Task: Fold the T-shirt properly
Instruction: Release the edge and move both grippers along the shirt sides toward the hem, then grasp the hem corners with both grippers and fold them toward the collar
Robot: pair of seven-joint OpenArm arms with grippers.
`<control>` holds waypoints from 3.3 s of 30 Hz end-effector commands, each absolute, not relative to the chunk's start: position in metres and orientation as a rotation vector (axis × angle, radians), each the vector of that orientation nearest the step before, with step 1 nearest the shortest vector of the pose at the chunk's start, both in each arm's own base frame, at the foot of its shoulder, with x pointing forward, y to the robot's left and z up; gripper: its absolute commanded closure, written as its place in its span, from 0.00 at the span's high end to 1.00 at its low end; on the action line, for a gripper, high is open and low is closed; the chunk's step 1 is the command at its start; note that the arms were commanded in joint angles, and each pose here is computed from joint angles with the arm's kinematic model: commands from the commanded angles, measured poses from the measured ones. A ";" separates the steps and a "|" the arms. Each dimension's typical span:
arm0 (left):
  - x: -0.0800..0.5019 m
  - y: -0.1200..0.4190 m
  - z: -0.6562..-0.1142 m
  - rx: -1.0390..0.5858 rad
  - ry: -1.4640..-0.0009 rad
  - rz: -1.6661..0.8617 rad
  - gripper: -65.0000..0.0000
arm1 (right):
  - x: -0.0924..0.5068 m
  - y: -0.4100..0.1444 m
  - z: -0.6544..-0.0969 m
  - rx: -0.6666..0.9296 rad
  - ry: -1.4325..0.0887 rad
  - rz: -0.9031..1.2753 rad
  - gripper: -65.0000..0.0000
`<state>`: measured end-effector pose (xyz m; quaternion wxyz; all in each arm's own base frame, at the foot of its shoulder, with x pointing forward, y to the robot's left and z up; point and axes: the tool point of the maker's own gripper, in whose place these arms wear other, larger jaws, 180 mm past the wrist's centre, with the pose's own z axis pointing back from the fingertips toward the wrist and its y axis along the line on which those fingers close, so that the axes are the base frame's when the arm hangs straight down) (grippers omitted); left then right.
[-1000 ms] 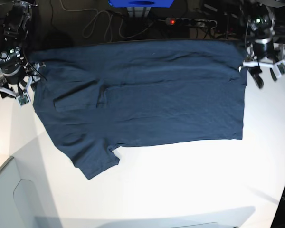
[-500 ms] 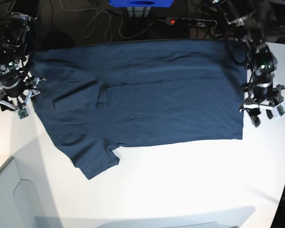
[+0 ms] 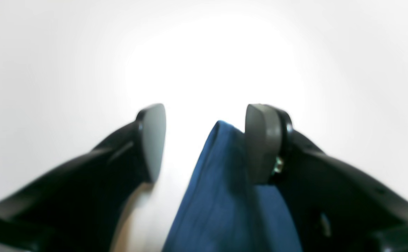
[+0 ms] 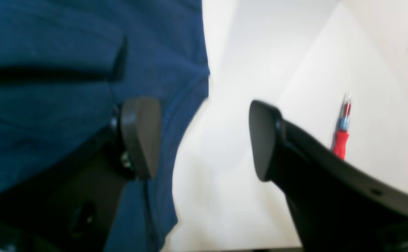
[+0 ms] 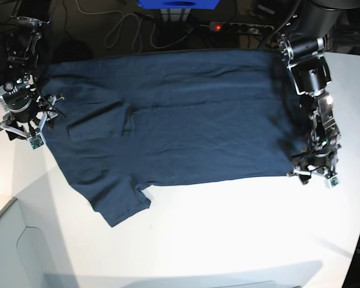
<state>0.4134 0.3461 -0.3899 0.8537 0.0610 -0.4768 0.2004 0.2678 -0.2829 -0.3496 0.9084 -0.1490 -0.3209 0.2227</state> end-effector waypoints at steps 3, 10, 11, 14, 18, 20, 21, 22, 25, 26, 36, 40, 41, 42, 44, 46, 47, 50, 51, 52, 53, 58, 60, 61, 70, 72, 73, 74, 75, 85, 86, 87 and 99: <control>0.430 0.353 -0.381 0.167 -1.075 0.404 0.53 | 0.275 -0.286 -0.337 -0.325 -0.701 0.473 0.58; 0.429 0.347 -0.395 0.174 -1.049 0.389 0.52 | 0.277 -0.285 -0.336 -0.325 -0.705 0.475 0.58; 0.429 0.346 -0.396 0.170 -1.046 0.390 0.52 | 0.277 -0.285 -0.336 -0.325 -0.707 0.475 0.59; 0.429 0.346 -0.396 0.171 -1.044 0.389 0.43 | 0.291 -0.285 -0.326 -0.332 -0.741 0.467 0.59; 0.429 0.346 -0.396 0.169 -1.045 0.392 0.27 | 0.306 -0.289 -0.324 -0.326 -0.758 0.445 0.59; 0.429 0.346 -0.396 0.171 -1.047 0.389 0.24 | 0.314 -0.292 -0.325 -0.319 -0.761 0.429 0.59; 0.429 0.346 -0.396 0.171 -1.047 0.389 0.22 | 0.319 -0.293 -0.325 -0.314 -0.763 0.419 0.59; 0.429 0.346 -0.396 0.171 -1.047 0.389 0.19 | 0.326 -0.295 -0.325 -0.309 -0.768 0.406 0.59; 0.429 0.346 -0.396 0.172 -1.049 0.389 0.08 | 0.352 -0.296 -0.325 -0.275 -0.784 0.380 0.59; 0.429 0.346 -0.396 0.172 -1.049 0.389 0.02 | 0.363 -0.293 -0.327 -0.257 -0.783 0.380 0.59; 0.428 0.346 -0.397 0.172 -1.046 0.389 0.00 | 0.447 -0.255 -0.345 -0.036 -0.840 0.336 0.59; 0.423 0.347 -0.401 0.176 -1.036 0.387 0.00 | 0.461 -0.248 -0.360 0.050 -0.857 0.286 0.58; 0.422 0.347 -0.402 0.177 -1.034 0.387 0.00 | 0.463 -0.247 -0.364 0.067 -0.859 0.275 0.58; 0.422 0.348 -0.402 0.178 -1.033 0.386 0.00 | 0.462 -0.245 -0.370 0.085 -0.856 0.264 0.58; 0.421 0.348 -0.403 0.180 -1.032 0.386 0.00 | 0.460 -0.245 -0.380 0.108 -0.850 0.245 0.58; 0.421 0.348 -0.403 0.180 -1.032 0.386 0.00 | 0.459 -0.242 -0.388 0.133 -0.863 0.228 0.58; 0.421 0.348 -0.403 0.179 -1.031 0.386 0.00 | 0.459 -0.242 -0.389 0.137 -0.868 0.225 0.59; 0.421 0.348 -0.403 0.179 -1.033 0.386 0.00 | 0.456 -0.241 -0.396 0.147 -0.863 0.215 0.58; 0.421 0.347 -0.403 0.177 -1.032 0.386 0.00 | 0.453 -0.241 -0.400 0.152 -0.851 0.209 0.58; 0.421 0.347 -0.403 0.177 -1.032 0.386 0.00 | 0.452 -0.241 -0.403 0.156 -0.843 0.206 0.58; 0.421 0.347 -0.403 0.177 -1.032 0.386 0.00 | 0.451 -0.241 -0.405 0.158 -0.839 0.204 0.56; 0.421 0.346 -0.403 0.176 -1.032 0.386 0.00 | 0.452 -0.241 -0.404 0.157 -0.840 0.206 0.09; 0.423 0.346 -0.399 0.175 -1.045 0.387 0.00 | 0.451 -0.241 -0.404 0.157 -0.836 0.207 0.00; 0.427 0.347 -0.391 0.178 -1.068 0.383 0.00 | 0.452 -0.241 -0.403 0.157 -0.841 0.207 0.04; 0.422 0.335 -0.340 0.205 -1.223 0.317 0.00 | 0.451 -0.244 -0.375 0.094 -0.937 0.260 0.00; 0.418 0.333 -0.332 0.213 -1.248 0.301 0.00 | 0.445 -0.244 -0.367 0.068 -0.966 0.288 0.00; 0.417 0.330 -0.330 0.211 -1.256 0.298 0.00 | 0.442 -0.243 -0.365 0.059 -0.974 0.298 0.00; 0.415 0.326 -0.328 0.206 -1.263 0.297 0.00 | 0.438 -0.243 -0.363 0.050 -0.981 0.307 0.00; 0.414 0.323 -0.324 0.203 -1.277 0.295 0.00 | 0.435 -0.243 -0.360 0.040 -0.992 0.318 0.00; 0.386 0.303 -0.296 0.213 -1.364 0.244 0.00 | 0.393 -0.232 -0.343 -0.027 -1.052 0.421 0.00; 0.383 0.302 -0.293 0.218 -1.371 0.236 0.00 | 0.388 -0.230 -0.342 -0.032 -1.056 0.432 0.00; 0.378 0.301 -0.291 0.222 -1.375 0.227 0.00 | 0.383 -0.228 -0.341 -0.037 -1.059 0.442 0.00; 0.336 0.290 -0.308 0.097 -1.348 0.304 0.00 | 0.345 -0.237 -0.323 -0.077 -1.090 0.468 0.00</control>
